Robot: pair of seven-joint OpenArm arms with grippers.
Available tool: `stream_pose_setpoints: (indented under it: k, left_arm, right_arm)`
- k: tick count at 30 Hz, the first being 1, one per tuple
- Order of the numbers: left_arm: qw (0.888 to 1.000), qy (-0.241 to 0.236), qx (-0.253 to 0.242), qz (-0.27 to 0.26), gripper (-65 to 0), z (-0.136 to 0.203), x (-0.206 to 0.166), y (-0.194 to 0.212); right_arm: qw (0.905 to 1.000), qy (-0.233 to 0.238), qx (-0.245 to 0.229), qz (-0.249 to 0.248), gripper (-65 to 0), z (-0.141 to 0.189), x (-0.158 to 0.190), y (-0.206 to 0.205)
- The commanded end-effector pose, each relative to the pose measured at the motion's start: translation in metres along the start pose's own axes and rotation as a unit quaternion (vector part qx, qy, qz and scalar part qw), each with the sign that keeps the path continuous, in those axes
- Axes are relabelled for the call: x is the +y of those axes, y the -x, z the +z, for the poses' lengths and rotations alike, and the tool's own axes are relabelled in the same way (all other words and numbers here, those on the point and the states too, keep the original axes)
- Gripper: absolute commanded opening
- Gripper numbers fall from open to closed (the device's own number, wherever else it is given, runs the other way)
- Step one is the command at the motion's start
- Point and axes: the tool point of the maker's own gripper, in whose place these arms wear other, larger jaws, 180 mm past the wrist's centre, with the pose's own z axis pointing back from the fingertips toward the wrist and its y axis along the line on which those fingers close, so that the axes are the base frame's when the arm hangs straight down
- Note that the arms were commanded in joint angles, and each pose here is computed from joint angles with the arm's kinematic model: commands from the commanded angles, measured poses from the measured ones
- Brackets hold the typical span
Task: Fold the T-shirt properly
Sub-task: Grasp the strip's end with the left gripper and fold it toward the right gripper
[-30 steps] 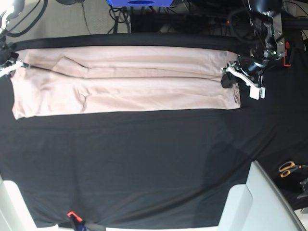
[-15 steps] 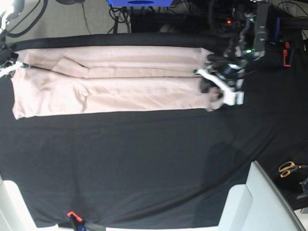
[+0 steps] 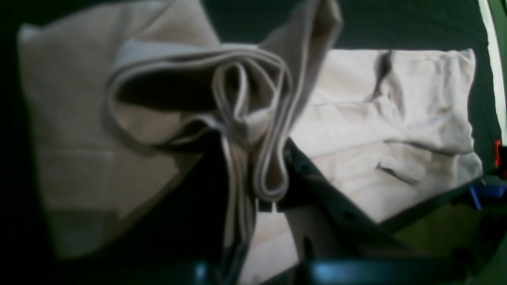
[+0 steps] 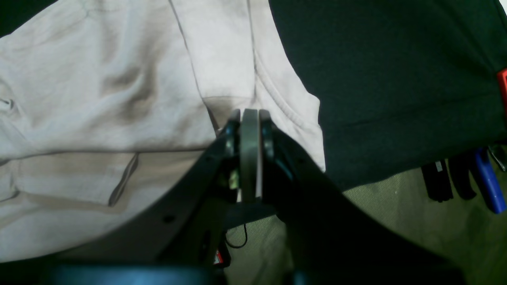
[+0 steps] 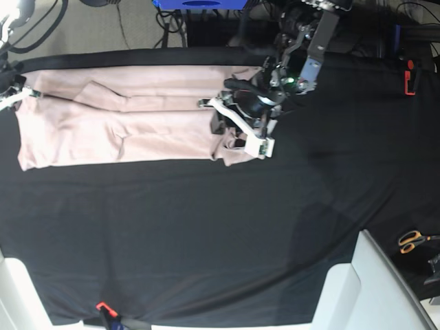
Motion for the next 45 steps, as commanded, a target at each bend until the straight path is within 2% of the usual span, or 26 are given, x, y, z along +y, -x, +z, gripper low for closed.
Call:
stream_pose_setpoints:
  k: [1, 6, 13, 21, 45]
  left_arm:
    - [1.000, 0.013, -0.014, -0.001, -65.0, -0.004, -0.010, -0.009]
    - [1.000, 0.027, 0.008, 0.000, -65.0, -0.021, -0.026, 0.003]
    - [0.999, 0.045, 0.004, 0.008, -65.0, -0.031, -0.047, -0.004]
    - [0.997, 0.059, 0.039, -0.002, -65.0, -0.047, -0.065, 0.017]
    - [0.997, 0.073, 0.034, 0.002, -65.0, -0.056, -0.082, 0.007]
  right_arm:
    - [0.9998, 0.005, -0.021, 0.005, -64.4, 0.004, -0.005, -0.013]
    - [0.9998, 0.005, -0.021, 0.004, -64.4, 0.004, -0.005, -0.013]
    - [0.9998, 0.005, -0.021, 0.005, -64.4, 0.004, -0.005, -0.013]
    - [0.9997, 0.007, -0.021, 0.004, -64.4, 0.004, -0.007, -0.014]
    - [0.9997, 0.004, -0.022, 0.005, -64.2, 0.003, -0.004, -0.015]
